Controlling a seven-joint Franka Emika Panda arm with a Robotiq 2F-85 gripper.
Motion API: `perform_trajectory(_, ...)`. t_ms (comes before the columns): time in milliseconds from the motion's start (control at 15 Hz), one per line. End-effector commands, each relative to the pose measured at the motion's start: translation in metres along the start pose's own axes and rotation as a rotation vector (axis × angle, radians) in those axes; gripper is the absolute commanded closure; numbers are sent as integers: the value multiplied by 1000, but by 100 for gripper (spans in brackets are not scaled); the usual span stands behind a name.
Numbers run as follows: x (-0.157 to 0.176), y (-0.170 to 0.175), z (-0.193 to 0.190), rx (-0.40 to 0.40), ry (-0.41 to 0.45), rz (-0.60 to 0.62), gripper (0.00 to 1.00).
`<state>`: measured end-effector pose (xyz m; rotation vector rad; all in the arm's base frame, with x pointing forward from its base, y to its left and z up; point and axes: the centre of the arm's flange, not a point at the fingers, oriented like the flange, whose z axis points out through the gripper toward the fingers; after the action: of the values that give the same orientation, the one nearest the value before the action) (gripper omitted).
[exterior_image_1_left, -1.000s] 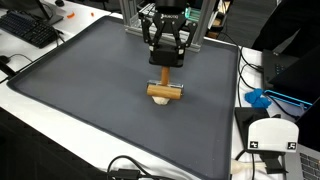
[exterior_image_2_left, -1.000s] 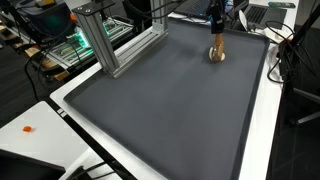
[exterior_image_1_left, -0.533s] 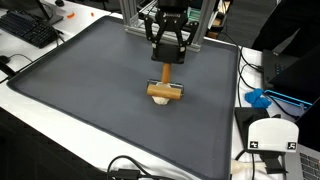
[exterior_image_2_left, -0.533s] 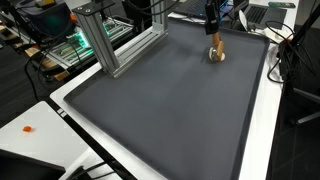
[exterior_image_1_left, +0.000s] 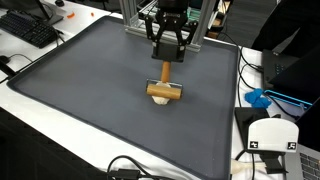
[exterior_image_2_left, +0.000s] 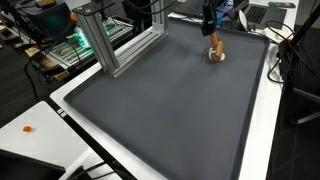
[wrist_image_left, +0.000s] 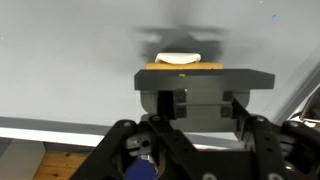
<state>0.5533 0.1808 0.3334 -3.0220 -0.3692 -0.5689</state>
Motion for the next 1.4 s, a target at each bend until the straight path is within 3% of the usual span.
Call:
perform_trajectory(0,-5,10,0,-24,-65,2,65)
perform_trajectory(1333,-3,12,-16,-33,-270,-48,65)
